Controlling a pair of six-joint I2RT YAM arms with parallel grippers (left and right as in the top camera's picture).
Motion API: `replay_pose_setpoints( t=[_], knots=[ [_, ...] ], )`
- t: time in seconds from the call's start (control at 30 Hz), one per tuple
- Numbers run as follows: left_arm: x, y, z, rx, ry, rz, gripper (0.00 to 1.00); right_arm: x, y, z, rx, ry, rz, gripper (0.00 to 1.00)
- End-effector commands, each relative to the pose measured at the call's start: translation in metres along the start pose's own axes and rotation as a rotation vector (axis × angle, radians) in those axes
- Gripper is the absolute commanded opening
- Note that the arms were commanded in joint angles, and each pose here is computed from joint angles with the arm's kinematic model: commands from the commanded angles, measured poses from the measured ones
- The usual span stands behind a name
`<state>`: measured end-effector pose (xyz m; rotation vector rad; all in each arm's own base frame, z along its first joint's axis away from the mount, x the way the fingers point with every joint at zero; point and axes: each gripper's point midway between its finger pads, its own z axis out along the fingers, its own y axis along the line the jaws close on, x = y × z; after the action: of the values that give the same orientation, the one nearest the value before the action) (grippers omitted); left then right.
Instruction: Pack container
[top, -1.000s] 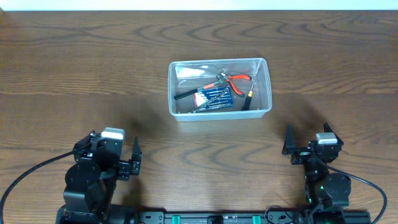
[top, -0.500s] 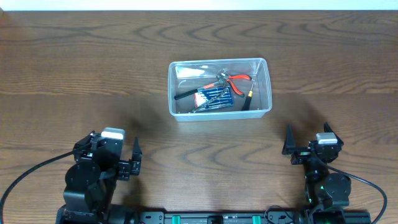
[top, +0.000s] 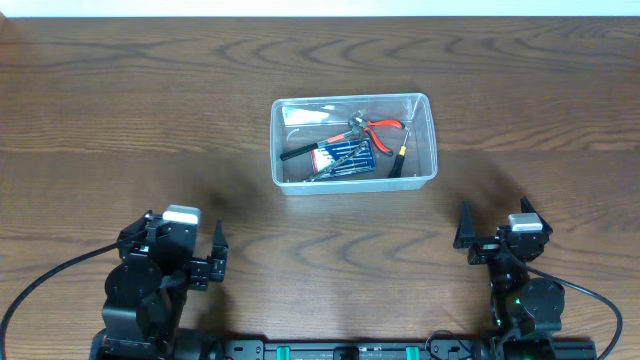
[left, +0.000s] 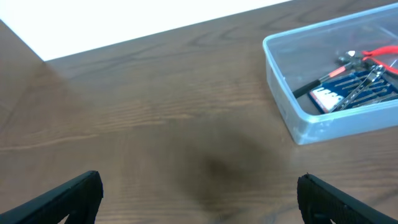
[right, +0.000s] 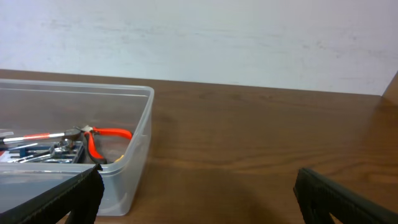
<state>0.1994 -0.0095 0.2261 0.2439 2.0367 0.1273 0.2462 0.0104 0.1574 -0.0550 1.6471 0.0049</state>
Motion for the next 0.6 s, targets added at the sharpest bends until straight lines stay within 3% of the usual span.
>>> replay_pose_setpoints(
  t=[0.0,0.23,0.57],
  knots=[
    [0.006,-0.001,-0.008,0.007,-0.004,-0.027,0.98,0.000,0.002,0.000,-0.004,-0.005,0.009,0.99],
    [0.018,-0.015,-0.031,0.083,-0.140,-0.211,0.98,0.000,0.002,0.000,-0.004,-0.005,0.009,0.99],
    [-0.005,-0.019,0.031,0.054,-0.432,-0.187,0.98,0.000,0.002,0.000,-0.004,-0.005,0.009,0.99]
  ],
)
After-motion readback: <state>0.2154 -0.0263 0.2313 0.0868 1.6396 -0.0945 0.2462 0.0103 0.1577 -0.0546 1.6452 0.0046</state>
